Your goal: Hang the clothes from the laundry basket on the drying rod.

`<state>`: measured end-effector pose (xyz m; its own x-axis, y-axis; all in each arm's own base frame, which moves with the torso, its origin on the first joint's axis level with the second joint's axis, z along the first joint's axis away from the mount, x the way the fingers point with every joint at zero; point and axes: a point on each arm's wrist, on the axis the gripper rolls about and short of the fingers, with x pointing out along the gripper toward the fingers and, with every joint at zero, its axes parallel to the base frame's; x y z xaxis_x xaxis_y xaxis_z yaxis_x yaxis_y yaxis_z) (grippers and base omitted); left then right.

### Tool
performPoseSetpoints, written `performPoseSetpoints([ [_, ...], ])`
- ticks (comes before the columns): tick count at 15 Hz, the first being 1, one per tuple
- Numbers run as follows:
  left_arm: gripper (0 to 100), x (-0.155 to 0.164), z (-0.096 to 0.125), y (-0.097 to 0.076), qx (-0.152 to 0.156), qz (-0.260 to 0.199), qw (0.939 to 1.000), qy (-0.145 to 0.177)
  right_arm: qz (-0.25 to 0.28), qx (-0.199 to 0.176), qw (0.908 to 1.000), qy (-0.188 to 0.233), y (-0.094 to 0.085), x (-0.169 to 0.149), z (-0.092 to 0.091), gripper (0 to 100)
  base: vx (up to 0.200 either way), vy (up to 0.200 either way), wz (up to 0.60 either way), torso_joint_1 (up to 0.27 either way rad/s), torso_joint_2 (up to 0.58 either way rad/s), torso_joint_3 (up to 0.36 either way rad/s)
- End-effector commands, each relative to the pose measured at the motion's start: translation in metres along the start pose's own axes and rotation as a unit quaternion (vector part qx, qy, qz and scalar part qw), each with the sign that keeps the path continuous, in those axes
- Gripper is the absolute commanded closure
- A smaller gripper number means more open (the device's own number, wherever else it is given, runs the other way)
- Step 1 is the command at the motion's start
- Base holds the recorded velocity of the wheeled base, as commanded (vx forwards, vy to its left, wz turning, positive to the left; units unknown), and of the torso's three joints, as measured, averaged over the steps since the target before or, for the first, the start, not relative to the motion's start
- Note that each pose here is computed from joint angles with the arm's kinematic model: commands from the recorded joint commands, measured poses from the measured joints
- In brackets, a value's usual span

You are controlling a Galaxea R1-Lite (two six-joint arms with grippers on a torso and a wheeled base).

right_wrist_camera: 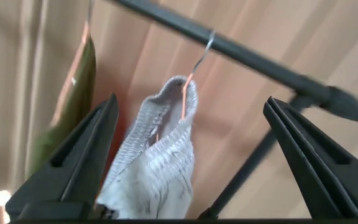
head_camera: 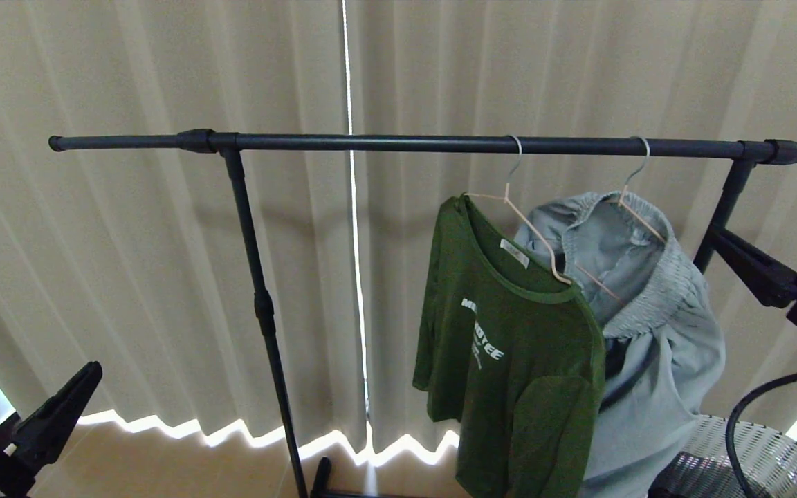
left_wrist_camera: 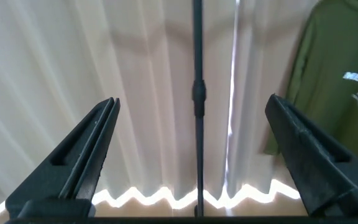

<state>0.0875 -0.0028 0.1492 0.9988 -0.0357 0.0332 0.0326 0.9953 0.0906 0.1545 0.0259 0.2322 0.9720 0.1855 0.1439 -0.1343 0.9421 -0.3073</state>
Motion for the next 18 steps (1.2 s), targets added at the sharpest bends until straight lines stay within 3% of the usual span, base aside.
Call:
performPoseSetpoints([
  [1,0,-0.001,-0.001,0.003,-0.01,0.021,0.9997,0.005,-0.011,0.002,0.9996,-0.026,0.001,-0.045,0.0,0,0.0,0.0,0.0,0.0,0.0,0.0],
  [3,0,-0.005,-0.004,0.006,-0.029,0.036,0.9988,0.014,-0.009,0.001,0.9999,-0.011,0.005,-0.069,-0.01,0,0.0,0.0,0.0,0.0,0.0,0.0],
  [6,0,-0.027,-0.01,0.004,-0.034,0.038,0.9983,0.028,-0.002,0.002,0.9976,0.069,0.011,-0.128,-0.029,0,0.0,0.0,0.0,0.0,0.0,0.0],
  [7,0,-0.034,-0.012,0.003,-0.034,0.037,0.9983,0.029,-0.012,0.001,0.9952,0.097,0.013,-0.142,-0.035,0,0.0,0.0,0.0,0.0,0.0,0.0],
  [8,0,-0.048,-0.018,0.001,-0.034,0.036,0.9983,0.032,-0.04,-0.002,0.987,0.156,0.018,-0.167,-0.049,0,0.0,0.0,0.0,0.0,0.0,0.0],
  [10,0,-0.066,-0.03,-0.002,-0.031,0.027,0.9981,0.047,-0.058,-0.001,0.9789,0.196,0.025,-0.189,-0.062,0,0.0,0.0,0.0,0.0,0.0,0.0],
  [14,0,-0.089,-0.049,-0.005,-0.031,-0.011,0.998,0.054,-0.087,0.005,0.9737,0.21,0.035,-0.205,-0.081,0,0.0,0.0,0.0,0.0,0.0,0.0],
  [16,0,-0.104,-0.061,-0.005,-0.029,-0.031,0.9987,0.026,-0.092,0.005,0.9766,0.195,0.04,-0.212,-0.093,0,0.0,0.0,0.0,0.0,0.0,0.0],
  [18,0,-0.105,-0.061,-0.005,-0.03,-0.029,0.9988,0.026,-0.096,0.004,0.9792,0.179,0.042,-0.217,-0.098,0,0.0,0.0,0.0,0.0,0.0,0.0],
])
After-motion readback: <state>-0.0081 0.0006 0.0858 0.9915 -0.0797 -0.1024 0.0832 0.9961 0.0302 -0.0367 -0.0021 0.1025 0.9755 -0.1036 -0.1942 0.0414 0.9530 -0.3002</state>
